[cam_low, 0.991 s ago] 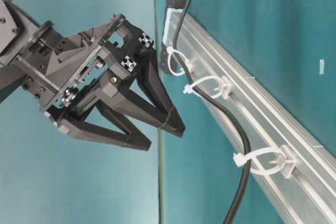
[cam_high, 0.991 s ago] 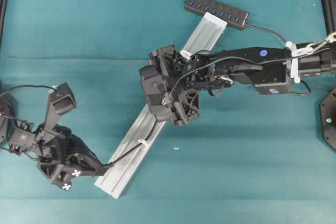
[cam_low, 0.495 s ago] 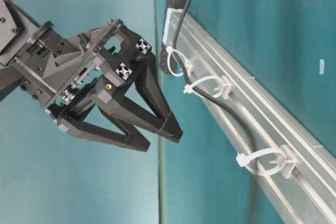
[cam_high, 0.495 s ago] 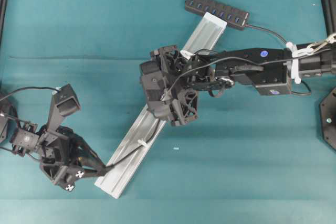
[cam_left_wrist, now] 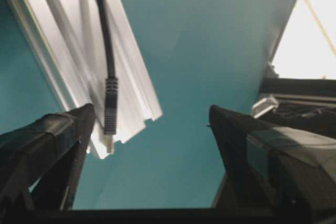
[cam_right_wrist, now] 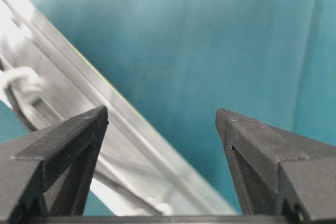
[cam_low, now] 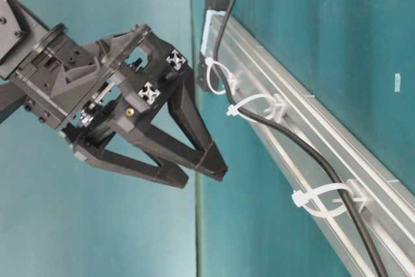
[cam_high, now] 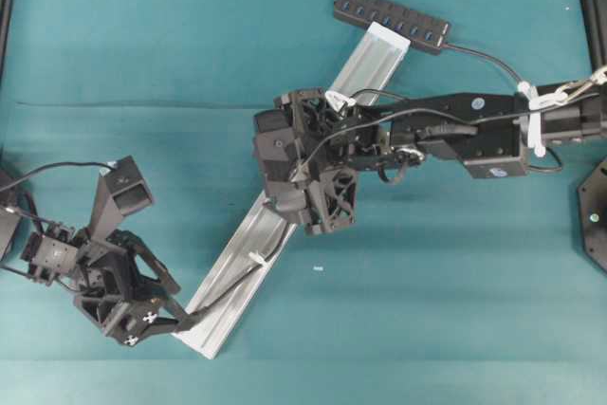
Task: Pass the USB cable through three rings with both arms.
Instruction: 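Release the connector with the left gripper, laying it on the rail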
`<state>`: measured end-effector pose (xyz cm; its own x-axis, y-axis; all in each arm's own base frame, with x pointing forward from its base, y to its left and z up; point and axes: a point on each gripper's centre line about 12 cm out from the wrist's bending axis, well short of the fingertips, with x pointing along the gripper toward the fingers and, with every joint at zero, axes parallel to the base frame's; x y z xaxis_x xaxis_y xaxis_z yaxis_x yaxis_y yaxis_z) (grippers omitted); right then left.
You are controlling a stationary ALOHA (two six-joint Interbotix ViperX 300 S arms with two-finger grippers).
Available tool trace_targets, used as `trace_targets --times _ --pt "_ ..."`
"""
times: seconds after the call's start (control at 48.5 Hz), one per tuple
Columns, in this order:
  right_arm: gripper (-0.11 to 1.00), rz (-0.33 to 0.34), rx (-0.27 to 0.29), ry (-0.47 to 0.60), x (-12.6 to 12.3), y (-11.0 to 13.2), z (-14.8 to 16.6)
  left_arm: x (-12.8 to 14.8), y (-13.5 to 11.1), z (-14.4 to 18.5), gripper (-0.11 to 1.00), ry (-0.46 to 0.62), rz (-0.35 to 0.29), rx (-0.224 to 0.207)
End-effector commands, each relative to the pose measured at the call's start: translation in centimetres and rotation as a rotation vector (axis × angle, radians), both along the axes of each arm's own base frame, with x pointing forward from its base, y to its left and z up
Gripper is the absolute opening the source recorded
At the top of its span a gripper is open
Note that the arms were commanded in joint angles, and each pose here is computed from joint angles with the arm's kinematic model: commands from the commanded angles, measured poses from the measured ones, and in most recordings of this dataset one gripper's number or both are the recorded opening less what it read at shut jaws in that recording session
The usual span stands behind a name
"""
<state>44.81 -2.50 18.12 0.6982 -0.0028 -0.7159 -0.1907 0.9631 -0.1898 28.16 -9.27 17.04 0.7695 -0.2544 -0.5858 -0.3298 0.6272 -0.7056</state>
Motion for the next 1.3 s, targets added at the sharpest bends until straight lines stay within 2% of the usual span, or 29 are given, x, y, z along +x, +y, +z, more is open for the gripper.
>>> trace_targets --times 0.0,0.124,0.289,0.433,0.722,0.949,1.115,1.28 --pt "0.87 -0.027 0.035 -0.006 -0.2 0.3 0.7 0.7 -0.2 1.3 0.95 -0.041 -0.003 -0.007" --pt "0.87 -0.076 0.085 -0.036 -0.5 0.3 2.2 1.2 -0.2 2.6 0.95 -0.08 -0.012 0.002" --pt "0.87 -0.106 0.102 -0.085 -1.3 -0.2 4.6 1.5 0.5 4.0 0.94 -0.139 -0.021 0.042" --pt "0.87 -0.121 0.103 -0.117 -2.2 -0.9 6.4 1.8 1.5 5.3 0.94 -0.199 -0.032 0.107" --pt "0.86 -0.139 0.107 -0.115 -4.7 -1.5 8.4 1.2 3.8 8.7 0.94 -0.347 -0.056 0.276" --pt "0.87 -0.142 0.105 -0.154 -6.8 -1.4 9.9 0.3 4.8 10.7 0.94 -0.438 -0.085 0.403" --pt "0.86 -0.143 0.102 -0.203 -8.4 -1.4 11.4 -0.3 6.2 12.3 0.94 -0.492 -0.058 0.468" --pt "0.86 -0.158 0.095 -0.274 -10.3 -1.7 13.1 -1.2 7.1 13.6 0.94 -0.539 -0.035 0.51"
